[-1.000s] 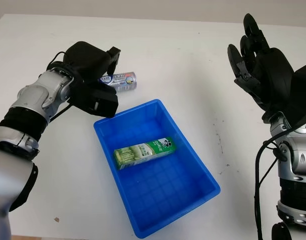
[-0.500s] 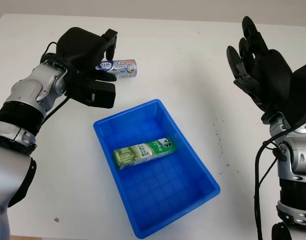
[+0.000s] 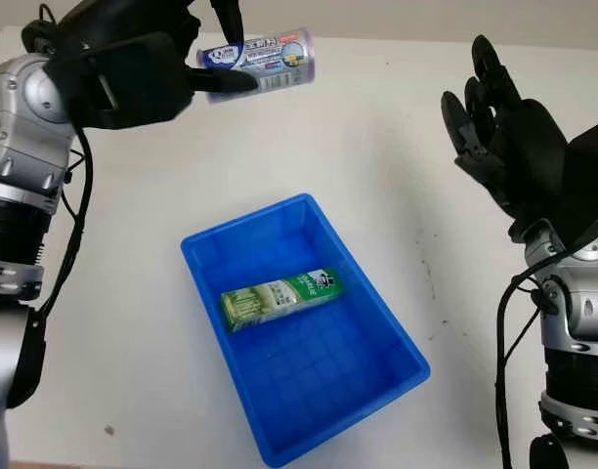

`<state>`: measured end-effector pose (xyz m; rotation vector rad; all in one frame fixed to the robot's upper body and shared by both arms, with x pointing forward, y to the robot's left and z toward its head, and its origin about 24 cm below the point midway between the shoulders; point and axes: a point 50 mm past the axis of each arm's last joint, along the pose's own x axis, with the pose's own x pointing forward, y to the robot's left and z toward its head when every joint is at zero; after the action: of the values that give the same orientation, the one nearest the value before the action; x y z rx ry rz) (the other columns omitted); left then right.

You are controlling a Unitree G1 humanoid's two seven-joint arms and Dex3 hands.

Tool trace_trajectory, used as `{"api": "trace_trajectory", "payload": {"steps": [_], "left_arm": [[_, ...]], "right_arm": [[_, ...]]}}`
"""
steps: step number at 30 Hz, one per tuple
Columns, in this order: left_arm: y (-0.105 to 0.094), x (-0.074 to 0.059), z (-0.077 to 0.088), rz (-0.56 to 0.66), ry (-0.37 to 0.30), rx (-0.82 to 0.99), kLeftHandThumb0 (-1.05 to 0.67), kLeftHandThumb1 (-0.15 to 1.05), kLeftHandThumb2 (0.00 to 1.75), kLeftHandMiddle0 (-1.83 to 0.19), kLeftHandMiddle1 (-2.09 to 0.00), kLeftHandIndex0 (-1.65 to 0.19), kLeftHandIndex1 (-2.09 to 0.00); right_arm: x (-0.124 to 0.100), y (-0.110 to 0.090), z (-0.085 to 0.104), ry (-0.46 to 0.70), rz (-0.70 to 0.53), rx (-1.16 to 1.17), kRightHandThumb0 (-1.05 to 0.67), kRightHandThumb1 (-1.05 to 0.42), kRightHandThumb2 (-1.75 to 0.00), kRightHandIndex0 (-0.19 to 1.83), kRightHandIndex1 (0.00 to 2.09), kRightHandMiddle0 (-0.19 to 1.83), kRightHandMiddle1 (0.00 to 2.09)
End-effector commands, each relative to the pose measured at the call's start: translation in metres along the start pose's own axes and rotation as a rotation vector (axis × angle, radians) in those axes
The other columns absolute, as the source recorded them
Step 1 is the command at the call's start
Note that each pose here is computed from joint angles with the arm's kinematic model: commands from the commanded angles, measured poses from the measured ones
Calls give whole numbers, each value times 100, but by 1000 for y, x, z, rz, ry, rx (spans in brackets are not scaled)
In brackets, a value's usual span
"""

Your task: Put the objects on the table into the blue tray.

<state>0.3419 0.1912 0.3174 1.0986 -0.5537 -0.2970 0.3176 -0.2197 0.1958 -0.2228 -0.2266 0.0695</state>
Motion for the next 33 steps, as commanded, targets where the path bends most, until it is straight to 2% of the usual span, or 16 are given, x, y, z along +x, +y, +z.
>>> {"api": "trace_trajectory", "payload": {"steps": [1,6,10,12,15,16,17,19,21,22,23,25,26,27,29,33], "left_arm": [[13,-14,6,16,-16,-37,-41,105,32,-74,-209,-48,-209],[18,-38,17,-70,-48,-128,-39,105,33,-76,-209,-46,-209],[12,-57,20,-133,-40,-137,-40,105,30,-77,-209,-44,-206],[6,-66,23,-201,-33,-131,-40,105,31,-78,-209,-42,-207],[-4,-76,26,-336,-37,-136,-38,105,32,-67,-209,-30,-209],[-8,-78,26,-376,-31,-138,-38,105,31,-60,-209,-25,-194],[-12,-79,25,-414,-13,-152,-41,105,28,-52,-207,-23,-166],[-21,-80,23,-462,1,-206,-41,105,21,-52,-198,-26,-132],[-27,-79,23,-504,-3,-256,-39,105,16,-49,-178,-24,-115],[-30,-78,23,-528,-3,-274,-38,105,15,-45,-161,-21,-105],[-32,-77,23,-548,-6,-289,-39,105,14,-43,-131,-22,-79],[-34,-75,23,-581,-16,-308,-40,105,11,-49,-81,-28,-44],[-35,-75,23,-593,-21,-312,-40,105,10,-56,-45,-31,-27],[-36,-74,23,-600,-29,-312,-41,105,8,-58,-29,-32,-19],[-38,-73,23,-602,-50,-324,-40,105,8,-57,-13,-33,-12],[-41,-71,20,-575,-80,-339,-37,105,9,-56,-7,-33,-9]], "right_arm": [[0,-2,1,-6,0,8,-53,-105,-49,-19,0,-19,1],[2,-1,1,-4,6,14,-54,-105,-48,-19,0,-19,0],[2,-2,1,0,5,0,-55,-105,-47,-19,0,-19,1],[2,-3,1,1,5,-1,-55,-105,-47,-19,0,-19,1],[3,-2,0,2,9,6,-55,-105,-48,-19,0,-19,1],[3,-2,0,1,13,4,-55,-105,-48,-19,0,-19,1],[3,-1,1,1,18,1,-54,-105,-49,-19,0,-19,0],[4,0,1,0,22,-3,-54,-105,-50,-19,0,-19,0],[4,1,1,0,23,-2,-54,-105,-49,-19,0,-19,1],[4,1,1,2,23,-3,-54,-105,-49,-19,0,-19,1],[4,1,1,2,25,-7,-54,-105,-49,-19,0,-19,1],[3,1,1,-1,29,-7,-54,-105,-50,-19,0,-19,0],[3,1,1,-2,27,-3,-54,-105,-50,-19,0,-19,0],[3,1,1,-2,22,2,-54,-105,-50,-19,0,-19,0],[2,0,2,4,14,0,-53,-105,-49,-19,0,-19,1],[1,0,1,4,17,9,-52,-105,-50,-19,0,-19,0]]}}
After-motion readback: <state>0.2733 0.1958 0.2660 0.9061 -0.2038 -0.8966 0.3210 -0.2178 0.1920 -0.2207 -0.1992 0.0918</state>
